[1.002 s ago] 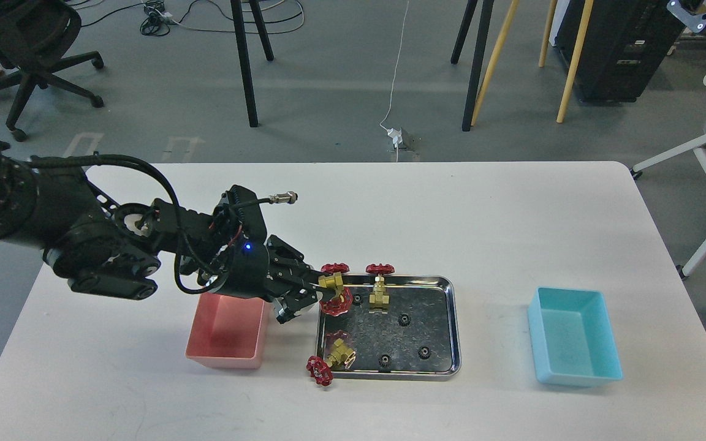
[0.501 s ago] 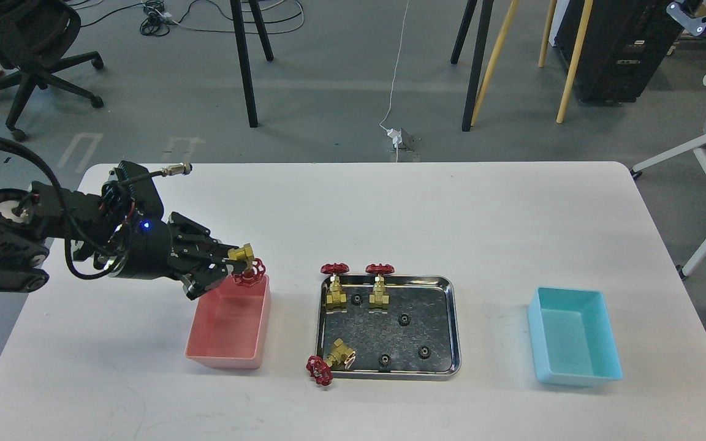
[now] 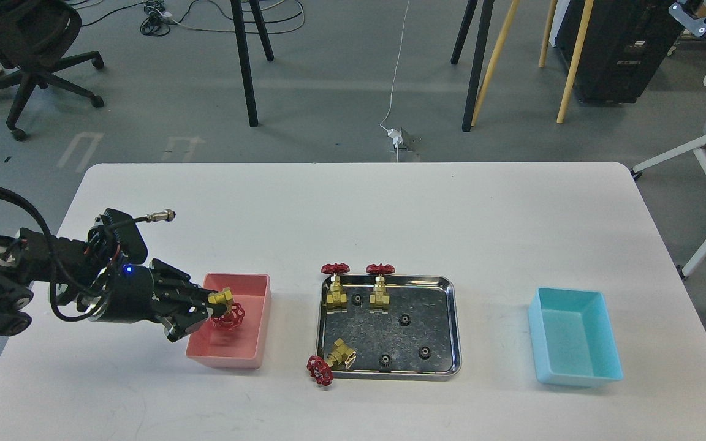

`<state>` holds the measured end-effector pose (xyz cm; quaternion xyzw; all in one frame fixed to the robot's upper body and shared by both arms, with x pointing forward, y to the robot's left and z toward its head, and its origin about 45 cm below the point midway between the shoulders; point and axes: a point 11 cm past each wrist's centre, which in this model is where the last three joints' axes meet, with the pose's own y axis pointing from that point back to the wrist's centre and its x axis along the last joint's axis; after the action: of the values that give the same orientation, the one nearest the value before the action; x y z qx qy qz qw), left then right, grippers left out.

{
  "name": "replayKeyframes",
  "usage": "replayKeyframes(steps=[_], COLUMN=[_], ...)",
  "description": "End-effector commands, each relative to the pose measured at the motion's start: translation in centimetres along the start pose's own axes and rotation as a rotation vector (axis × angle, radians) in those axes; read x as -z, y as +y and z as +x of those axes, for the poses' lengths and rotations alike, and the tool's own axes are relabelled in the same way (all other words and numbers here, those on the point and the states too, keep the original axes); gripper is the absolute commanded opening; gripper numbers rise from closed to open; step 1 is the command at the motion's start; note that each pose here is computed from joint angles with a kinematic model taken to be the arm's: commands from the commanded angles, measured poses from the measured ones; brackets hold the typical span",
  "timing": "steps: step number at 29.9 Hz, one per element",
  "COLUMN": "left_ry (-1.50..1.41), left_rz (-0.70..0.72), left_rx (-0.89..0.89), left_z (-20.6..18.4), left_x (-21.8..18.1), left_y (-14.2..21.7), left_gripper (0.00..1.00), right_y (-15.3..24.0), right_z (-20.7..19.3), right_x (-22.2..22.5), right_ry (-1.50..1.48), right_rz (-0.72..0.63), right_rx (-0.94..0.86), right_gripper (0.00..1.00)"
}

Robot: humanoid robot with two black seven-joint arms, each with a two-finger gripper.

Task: Place valve in pink box and gear in blue box
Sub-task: 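Carry the valve over the pink box and lower it in, then release the valve and raise the left arm away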

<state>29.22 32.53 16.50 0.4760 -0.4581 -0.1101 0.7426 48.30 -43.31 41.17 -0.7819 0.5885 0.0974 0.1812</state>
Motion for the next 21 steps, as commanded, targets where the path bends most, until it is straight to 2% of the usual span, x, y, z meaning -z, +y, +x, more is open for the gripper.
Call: replayKeyframes(steps=[1, 5, 10, 18, 21], left_ry=[0.007, 0.016, 0.023, 0.041, 0.053], left_rz=[0.014, 0.008, -0.003, 0.006, 0.02], left_rx=[0.01, 0.013, -0.037, -0.112, -0.155], left_z=[-1.0, -1.5, -0.2, 1.3, 2.1], left_x=[0.6, 0.3, 0.0, 0.2, 0.5], left_y=[-0.3, -0.6, -1.0, -0.9, -0.6], left_gripper=[0.12, 0.2, 0.43, 0.62, 0.69], right_y=[0.2, 0.4, 0.6, 0.8, 0.5], right_z=[0.2, 0.5, 0.9, 1.0, 0.0], right_x=[-0.2, -0.3, -1.0, -2.8, -4.5], right_ry=[-0.001, 0.002, 0.017, 0.005, 0.028], right_rz=[-0.005, -0.011, -0.035, -0.072, -0.144], right_rx=[-0.006, -0.012, -0.021, -0.022, 0.006], right_gripper=[1.0, 1.0, 1.0, 1.0, 1.0])
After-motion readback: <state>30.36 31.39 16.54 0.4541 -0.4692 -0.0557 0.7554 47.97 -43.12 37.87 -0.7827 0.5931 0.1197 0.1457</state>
